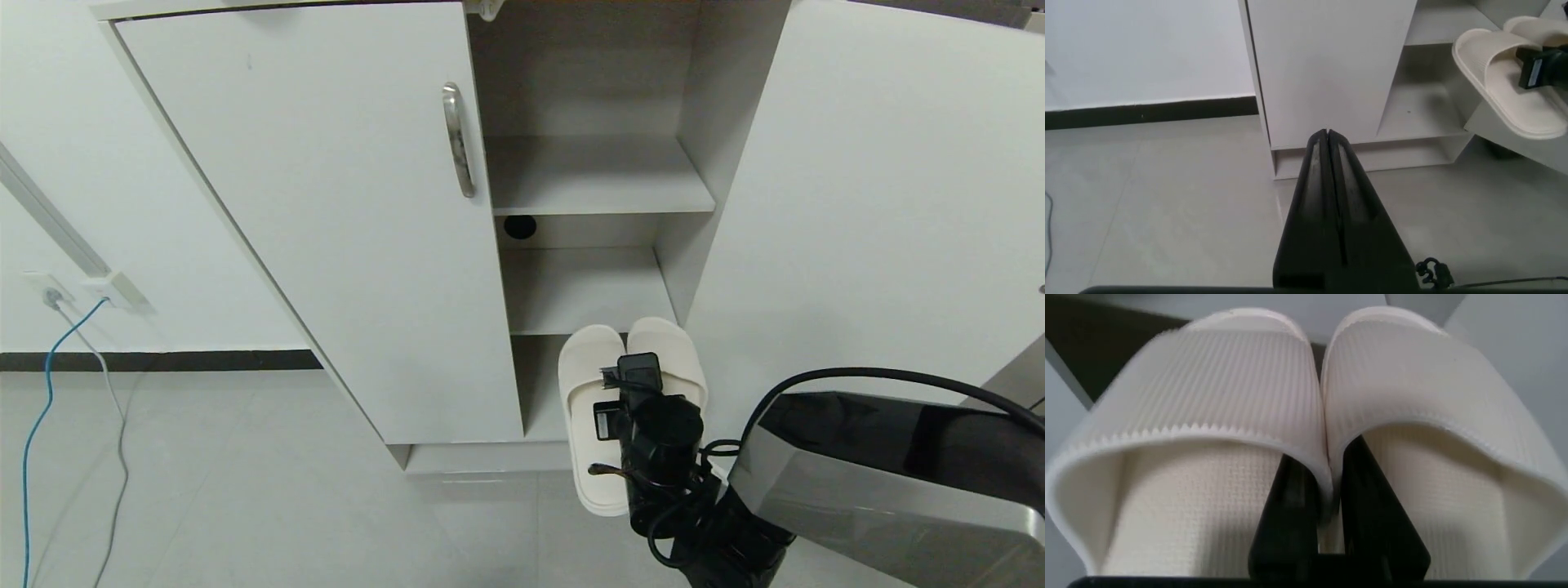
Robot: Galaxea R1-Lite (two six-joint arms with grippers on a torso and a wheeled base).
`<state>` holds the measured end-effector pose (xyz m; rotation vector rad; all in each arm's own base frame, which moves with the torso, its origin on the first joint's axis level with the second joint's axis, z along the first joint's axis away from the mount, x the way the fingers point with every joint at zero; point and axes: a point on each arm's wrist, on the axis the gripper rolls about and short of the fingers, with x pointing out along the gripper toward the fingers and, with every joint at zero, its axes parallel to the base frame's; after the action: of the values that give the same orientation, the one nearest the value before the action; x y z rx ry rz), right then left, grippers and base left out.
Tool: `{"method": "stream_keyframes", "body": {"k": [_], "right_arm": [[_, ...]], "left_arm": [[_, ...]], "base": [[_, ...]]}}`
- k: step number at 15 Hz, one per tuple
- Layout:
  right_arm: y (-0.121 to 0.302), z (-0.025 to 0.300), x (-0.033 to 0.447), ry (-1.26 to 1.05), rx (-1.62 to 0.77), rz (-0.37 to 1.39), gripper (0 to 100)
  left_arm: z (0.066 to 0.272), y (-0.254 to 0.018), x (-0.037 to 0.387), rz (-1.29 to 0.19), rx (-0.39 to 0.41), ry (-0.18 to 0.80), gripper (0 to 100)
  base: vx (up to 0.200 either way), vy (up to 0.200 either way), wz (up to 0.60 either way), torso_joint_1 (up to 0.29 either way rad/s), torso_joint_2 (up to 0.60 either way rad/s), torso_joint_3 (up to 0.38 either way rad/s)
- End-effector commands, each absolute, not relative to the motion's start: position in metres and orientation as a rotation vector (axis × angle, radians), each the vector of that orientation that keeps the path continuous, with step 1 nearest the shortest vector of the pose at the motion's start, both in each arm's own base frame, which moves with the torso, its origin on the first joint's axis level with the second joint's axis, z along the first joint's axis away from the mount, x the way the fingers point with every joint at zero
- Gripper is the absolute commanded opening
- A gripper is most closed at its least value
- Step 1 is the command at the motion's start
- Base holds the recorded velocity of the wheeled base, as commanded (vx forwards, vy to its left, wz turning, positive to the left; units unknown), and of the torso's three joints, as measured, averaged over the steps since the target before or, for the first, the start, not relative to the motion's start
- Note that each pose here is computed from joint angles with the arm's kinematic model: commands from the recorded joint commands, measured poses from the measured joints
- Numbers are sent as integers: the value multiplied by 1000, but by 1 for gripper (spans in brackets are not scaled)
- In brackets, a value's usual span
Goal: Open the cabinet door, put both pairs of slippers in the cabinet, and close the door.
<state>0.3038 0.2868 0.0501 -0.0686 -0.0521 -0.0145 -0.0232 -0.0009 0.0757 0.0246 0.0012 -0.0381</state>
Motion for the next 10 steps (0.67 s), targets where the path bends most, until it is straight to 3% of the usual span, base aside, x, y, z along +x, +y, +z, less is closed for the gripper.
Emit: {"method": "stream_keyframes", "body": {"k": [1, 10], "right_arm": [[302, 45, 316, -53, -8, -2, 0], [309, 66, 351, 20, 73, 45, 0]], "left_arm": [[76, -1, -23, -37, 24, 3, 0], [76, -1, -23, -37, 24, 3, 0]], "base": [[0, 0, 0, 0, 0, 0], [0, 0, 0, 0, 0, 0]]}}
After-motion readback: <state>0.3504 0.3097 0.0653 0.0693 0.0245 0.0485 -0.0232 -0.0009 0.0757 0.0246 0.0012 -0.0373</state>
